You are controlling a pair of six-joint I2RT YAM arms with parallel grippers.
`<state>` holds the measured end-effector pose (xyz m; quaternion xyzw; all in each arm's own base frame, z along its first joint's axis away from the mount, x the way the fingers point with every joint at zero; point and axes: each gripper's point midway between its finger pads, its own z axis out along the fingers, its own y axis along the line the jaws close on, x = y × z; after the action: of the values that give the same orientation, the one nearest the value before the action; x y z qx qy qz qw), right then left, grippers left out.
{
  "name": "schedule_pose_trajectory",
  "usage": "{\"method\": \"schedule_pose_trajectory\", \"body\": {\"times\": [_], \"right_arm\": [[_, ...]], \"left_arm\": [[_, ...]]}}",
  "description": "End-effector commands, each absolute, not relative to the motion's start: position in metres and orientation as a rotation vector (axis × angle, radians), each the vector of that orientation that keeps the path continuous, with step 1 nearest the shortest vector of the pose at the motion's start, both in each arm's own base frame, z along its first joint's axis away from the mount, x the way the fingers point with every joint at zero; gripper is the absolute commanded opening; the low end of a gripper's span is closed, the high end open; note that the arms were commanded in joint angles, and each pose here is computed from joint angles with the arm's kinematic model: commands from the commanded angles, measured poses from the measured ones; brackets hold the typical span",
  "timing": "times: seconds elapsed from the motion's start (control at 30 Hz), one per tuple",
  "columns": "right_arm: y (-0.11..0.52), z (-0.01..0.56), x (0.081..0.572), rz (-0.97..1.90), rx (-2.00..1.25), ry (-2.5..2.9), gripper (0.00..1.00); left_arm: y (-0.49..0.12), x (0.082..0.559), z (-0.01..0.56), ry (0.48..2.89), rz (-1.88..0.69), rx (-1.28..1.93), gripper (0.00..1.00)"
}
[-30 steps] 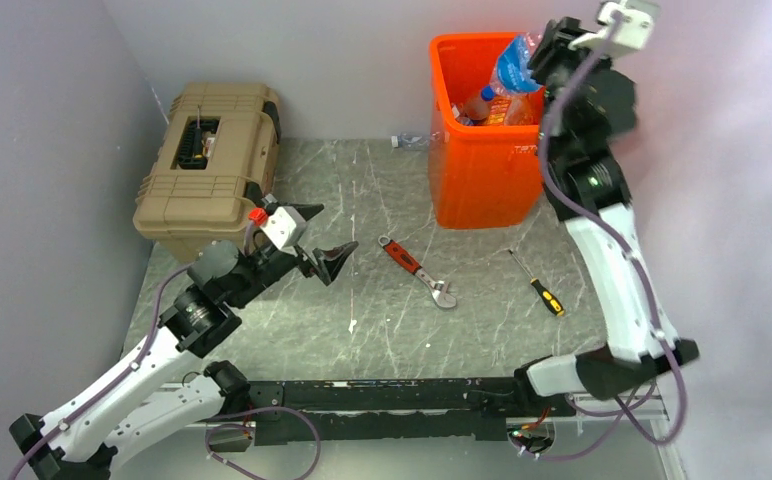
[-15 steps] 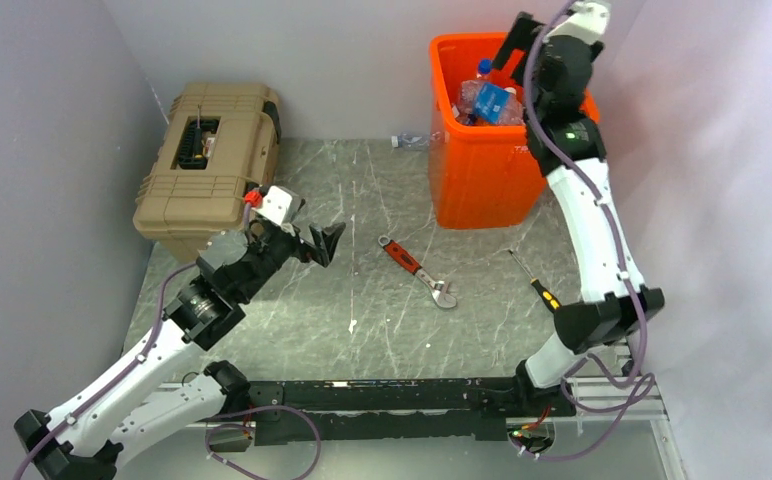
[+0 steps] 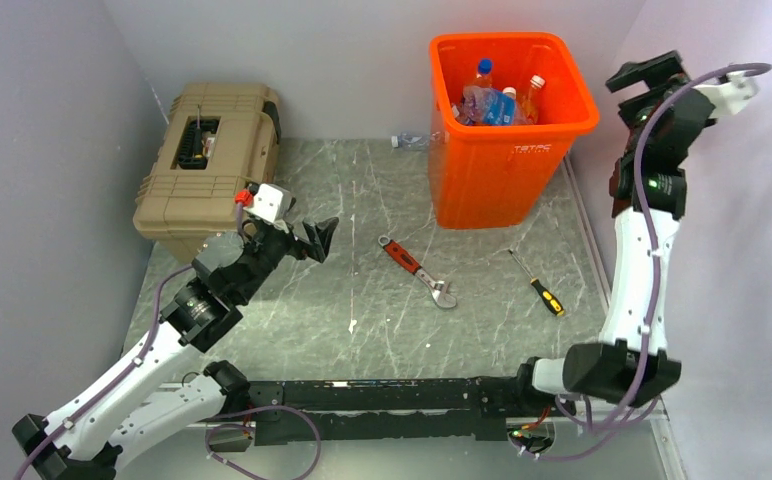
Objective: Put the plastic bottles in the bin
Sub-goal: Place the plastic bottle in the trash bin, then move the trash bin to the center of the board.
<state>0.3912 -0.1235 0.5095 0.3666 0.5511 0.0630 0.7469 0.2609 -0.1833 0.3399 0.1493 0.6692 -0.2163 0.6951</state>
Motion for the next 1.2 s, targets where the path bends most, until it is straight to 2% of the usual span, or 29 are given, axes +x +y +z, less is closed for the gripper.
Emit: {"method": "schedule_pose_trajectory", "body": {"times": [0.0, 0.2, 0.37, 0.57, 1.0, 1.17], "right_arm": [[-0.112, 0.457, 0.436, 0.348, 0.818, 1.325, 1.00], [-0.111, 0.442, 0.453, 0.368, 0.794, 1.382, 0.99], [-0.105, 0.427, 0.469, 0.429, 0.799, 1.438, 0.92], [-0.092, 0.404, 0.485, 0.511, 0.808, 1.525, 0.73], [-0.045, 0.402, 0.490, 0.592, 0.721, 1.641, 0.32], [-0.016, 0.406, 0.481, 0.663, 0.671, 1.668, 0.24]], "left_arm": [[-0.182, 0.258, 0.357, 1.452, -0.502, 0.325, 1.00], [-0.184, 0.256, 0.357, 1.445, -0.512, 0.339, 1.00], [-0.189, 0.256, 0.354, 1.458, -0.527, 0.356, 0.99], [-0.189, 0.257, 0.352, 1.462, -0.520, 0.361, 1.00], [-0.191, 0.255, 0.352, 1.460, -0.532, 0.371, 0.99], [-0.190, 0.255, 0.354, 1.458, -0.533, 0.360, 0.99]]}}
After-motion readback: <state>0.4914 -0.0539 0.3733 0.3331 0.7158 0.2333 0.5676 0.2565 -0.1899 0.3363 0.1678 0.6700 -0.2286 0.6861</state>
